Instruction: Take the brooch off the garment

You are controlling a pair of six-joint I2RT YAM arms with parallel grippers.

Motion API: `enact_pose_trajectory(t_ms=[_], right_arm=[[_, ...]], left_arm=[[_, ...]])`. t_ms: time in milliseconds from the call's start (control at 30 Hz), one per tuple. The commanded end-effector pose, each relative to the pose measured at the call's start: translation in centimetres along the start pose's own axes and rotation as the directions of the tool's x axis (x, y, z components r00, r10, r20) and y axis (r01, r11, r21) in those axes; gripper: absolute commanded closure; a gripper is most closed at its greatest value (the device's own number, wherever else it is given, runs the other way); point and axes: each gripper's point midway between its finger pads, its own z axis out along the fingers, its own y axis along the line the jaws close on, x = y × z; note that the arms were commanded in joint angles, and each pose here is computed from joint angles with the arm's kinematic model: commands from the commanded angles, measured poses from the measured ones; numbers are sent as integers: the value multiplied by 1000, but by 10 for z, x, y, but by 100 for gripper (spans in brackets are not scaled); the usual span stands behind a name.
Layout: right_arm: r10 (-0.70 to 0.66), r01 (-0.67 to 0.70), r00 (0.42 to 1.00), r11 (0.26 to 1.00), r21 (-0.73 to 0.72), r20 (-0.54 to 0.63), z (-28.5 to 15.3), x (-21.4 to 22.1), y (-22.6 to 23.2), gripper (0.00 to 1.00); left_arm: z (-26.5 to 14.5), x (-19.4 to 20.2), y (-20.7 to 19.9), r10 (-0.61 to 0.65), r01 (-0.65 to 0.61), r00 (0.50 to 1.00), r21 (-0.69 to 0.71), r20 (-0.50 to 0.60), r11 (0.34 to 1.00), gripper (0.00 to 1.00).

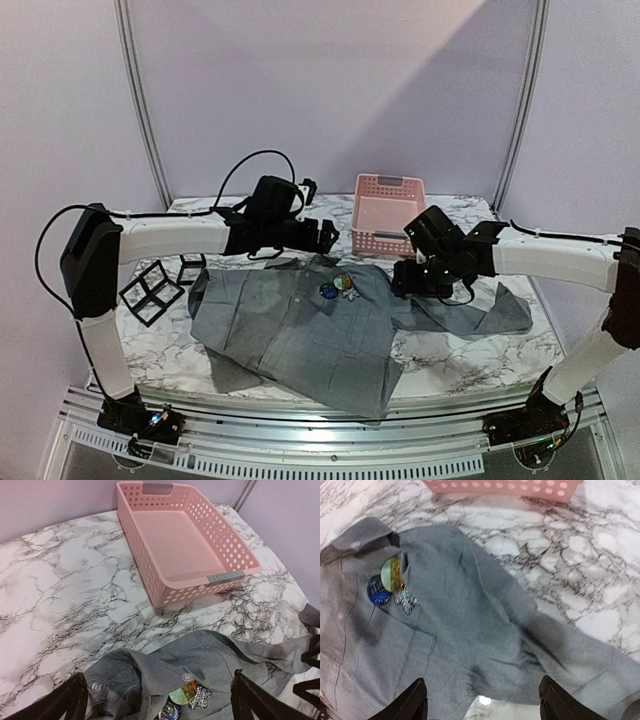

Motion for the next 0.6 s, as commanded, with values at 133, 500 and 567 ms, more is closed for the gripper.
enact_pose_trajectory(t_ms=[133, 500, 567], right_arm=[[-86, 86, 996, 994, 60, 9, 20, -15, -42, 22], [-39, 38, 999, 998, -45, -17, 26, -9, -62, 23], [-37, 36, 999, 999, -39, -14, 28, -11, -67, 24]], left_arm=[[36, 30, 0, 5, -6, 991, -12, -136, 1000, 0], [62, 39, -5, -77, 90, 982, 66, -173, 994, 6], [65, 40, -5, -83, 97, 981, 72, -177, 993, 9]])
